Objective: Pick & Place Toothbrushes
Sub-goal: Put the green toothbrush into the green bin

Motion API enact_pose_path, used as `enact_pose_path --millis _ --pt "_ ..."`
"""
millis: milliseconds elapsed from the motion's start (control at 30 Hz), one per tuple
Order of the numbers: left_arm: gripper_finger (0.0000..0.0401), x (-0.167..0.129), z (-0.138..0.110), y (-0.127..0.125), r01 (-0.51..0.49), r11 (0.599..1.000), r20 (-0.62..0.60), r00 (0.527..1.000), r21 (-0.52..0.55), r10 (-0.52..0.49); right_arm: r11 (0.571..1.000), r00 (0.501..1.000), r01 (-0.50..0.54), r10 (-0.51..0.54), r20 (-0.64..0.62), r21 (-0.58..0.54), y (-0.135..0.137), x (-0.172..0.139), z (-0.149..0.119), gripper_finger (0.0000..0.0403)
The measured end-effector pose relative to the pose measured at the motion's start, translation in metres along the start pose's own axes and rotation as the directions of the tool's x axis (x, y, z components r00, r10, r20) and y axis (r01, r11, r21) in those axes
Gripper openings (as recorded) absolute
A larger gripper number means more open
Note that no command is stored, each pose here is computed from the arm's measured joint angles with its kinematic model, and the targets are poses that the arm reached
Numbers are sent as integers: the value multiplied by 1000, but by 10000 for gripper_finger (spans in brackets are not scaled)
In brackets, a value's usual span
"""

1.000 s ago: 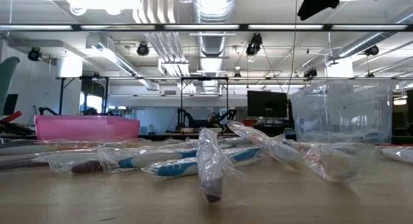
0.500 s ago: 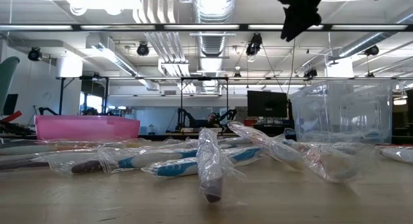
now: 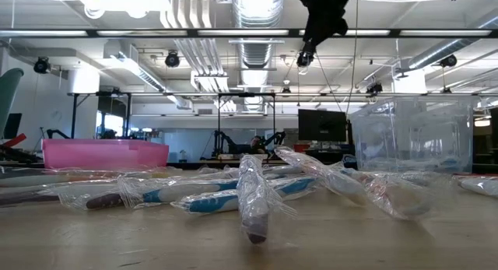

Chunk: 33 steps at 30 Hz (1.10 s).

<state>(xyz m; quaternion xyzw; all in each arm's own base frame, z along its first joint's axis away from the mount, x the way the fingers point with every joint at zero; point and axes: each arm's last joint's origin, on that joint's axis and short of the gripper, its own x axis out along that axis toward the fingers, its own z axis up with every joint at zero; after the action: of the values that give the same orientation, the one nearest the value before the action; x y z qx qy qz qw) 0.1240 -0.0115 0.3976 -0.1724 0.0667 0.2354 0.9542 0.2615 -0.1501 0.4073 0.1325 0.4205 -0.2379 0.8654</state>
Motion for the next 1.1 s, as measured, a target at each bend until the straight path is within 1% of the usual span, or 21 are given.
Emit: enact_pose_path --millis 133,333,433,500,633,700,800,967,1100 --pt "94 0 0 0 0 1000 0 1000 0 0 999 998 -29 29 -52 -15 17 -6 4 179" --pt "94 0 0 0 0 1000 0 1000 0 0 996 994 -82 80 -80 -34 47 -18 6 160" --pt "94 0 0 0 0 1000 0 1000 0 0 995 991 -103 102 -86 -9 59 -21 4 153" --pt "94 0 0 0 0 1000 0 1000 0 0 994 987 -106 108 -121 21 66 -21 -1 149" --pt "94 0 0 0 0 1000 0 1000 0 0 992 969 -71 93 -229 103 80 -22 -17 140" --pt "94 0 0 0 0 1000 0 1000 0 0 991 966 -28 60 -252 130 87 -23 -24 136" --pt "94 0 0 0 0 1000 0 1000 0 0 985 955 -1 52 -292 170 93 -23 -31 131" --pt "94 0 0 0 0 1000 0 1000 0 0 986 941 1 55 -334 165 98 -18 -36 129" --pt "94 0 0 0 0 1000 0 1000 0 0 995 917 17 26 -398 103 100 -10 -42 138"
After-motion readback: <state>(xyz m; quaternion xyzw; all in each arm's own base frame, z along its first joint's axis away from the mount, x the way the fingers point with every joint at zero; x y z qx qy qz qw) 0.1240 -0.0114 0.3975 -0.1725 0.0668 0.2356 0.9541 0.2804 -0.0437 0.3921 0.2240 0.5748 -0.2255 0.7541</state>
